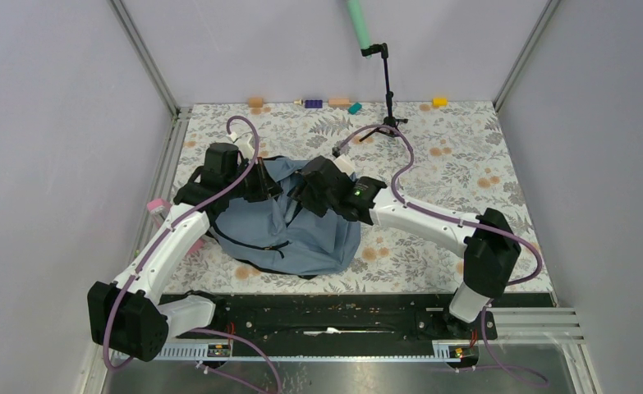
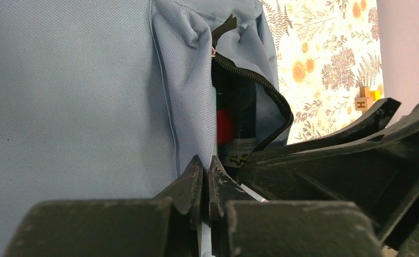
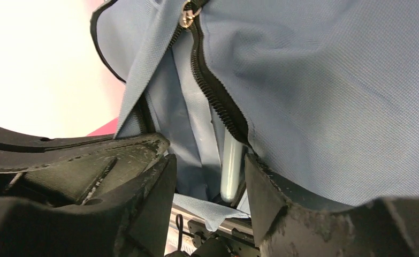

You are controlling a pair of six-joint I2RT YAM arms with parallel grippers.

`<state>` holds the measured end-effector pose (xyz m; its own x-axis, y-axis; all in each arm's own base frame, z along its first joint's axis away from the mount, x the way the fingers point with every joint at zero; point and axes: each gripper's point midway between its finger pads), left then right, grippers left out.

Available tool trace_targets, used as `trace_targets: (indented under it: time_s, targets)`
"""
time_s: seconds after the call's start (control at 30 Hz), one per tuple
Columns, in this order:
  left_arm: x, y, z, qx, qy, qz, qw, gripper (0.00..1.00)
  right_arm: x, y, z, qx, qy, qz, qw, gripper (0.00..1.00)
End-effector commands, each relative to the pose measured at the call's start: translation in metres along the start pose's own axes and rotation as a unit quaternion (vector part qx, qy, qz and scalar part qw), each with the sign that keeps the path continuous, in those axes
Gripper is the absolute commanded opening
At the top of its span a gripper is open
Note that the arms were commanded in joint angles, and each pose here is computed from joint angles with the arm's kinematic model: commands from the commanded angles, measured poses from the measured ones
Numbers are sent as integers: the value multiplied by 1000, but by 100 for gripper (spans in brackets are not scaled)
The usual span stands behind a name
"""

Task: Pack the student bag
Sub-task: Place the stationery in the student bag.

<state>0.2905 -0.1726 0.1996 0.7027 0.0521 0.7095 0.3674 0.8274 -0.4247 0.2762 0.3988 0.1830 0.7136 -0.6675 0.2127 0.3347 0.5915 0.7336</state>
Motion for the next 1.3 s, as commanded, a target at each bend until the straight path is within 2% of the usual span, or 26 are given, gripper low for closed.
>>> trace_targets:
  time_s: [0.0, 0.2, 0.33, 0.47, 0.53, 0.67, 0.8, 0.87, 0.93, 1.0, 1.1, 1.17, 1.27]
  targets:
    - [38, -27, 19, -44, -73, -29, 996, 0, 20, 14, 5, 5, -43, 17, 999, 61]
    - [38, -26, 19, -43, -71, -30, 996, 0, 27, 26, 19, 28, -52, 59, 997, 63]
    - [37, -26, 18, -44, -69, -37, 996, 0, 34, 39, 44, 63, -59, 133, 987, 70]
    - [35, -29, 18, -56, -67, -53, 995, 0, 45, 39, 63, 84, -50, 239, 966, 80]
    - [34, -34, 17, -75, -63, -73, 992, 0, 56, 25, 64, 64, -40, 277, 958, 82]
    - [22, -44, 12, -90, -33, -142, 985, 0, 91, -7, 63, 34, -56, 292, 954, 85]
    - [-7, -68, 2, -125, 16, -212, 969, 0, 111, -31, 61, 39, -93, 310, 945, 79]
    - [-19, -79, -3, -147, 35, -237, 960, 0, 104, -48, 51, 36, -83, 326, 941, 68]
    - [-30, -86, -7, -163, 53, -252, 952, 0, 90, -60, 38, 44, -55, 330, 941, 65]
    - [-40, -91, -11, -175, 73, -264, 946, 0, 69, -68, 30, 66, -17, 336, 939, 69]
    - [-39, -80, -19, -135, 86, -254, 954, 0, 37, -75, 26, 87, 11, 363, 928, 76]
    - [-32, -73, -21, -102, 79, -240, 962, 13, 18, -80, 25, 86, 22, 378, 921, 77]
    - [-14, -69, -13, -62, 44, -223, 972, 38, 17, -94, 23, 59, 17, 365, 929, 78]
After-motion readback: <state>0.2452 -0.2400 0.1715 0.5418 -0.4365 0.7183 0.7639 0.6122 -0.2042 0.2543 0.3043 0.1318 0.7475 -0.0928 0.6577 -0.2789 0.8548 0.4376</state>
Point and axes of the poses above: each gripper's point midway between its finger pads, its own z axis back along the fingers, its own y axis along the line the jaws close on, x = y × z, and after that the axes turned 10 degrees about -z, right-handed
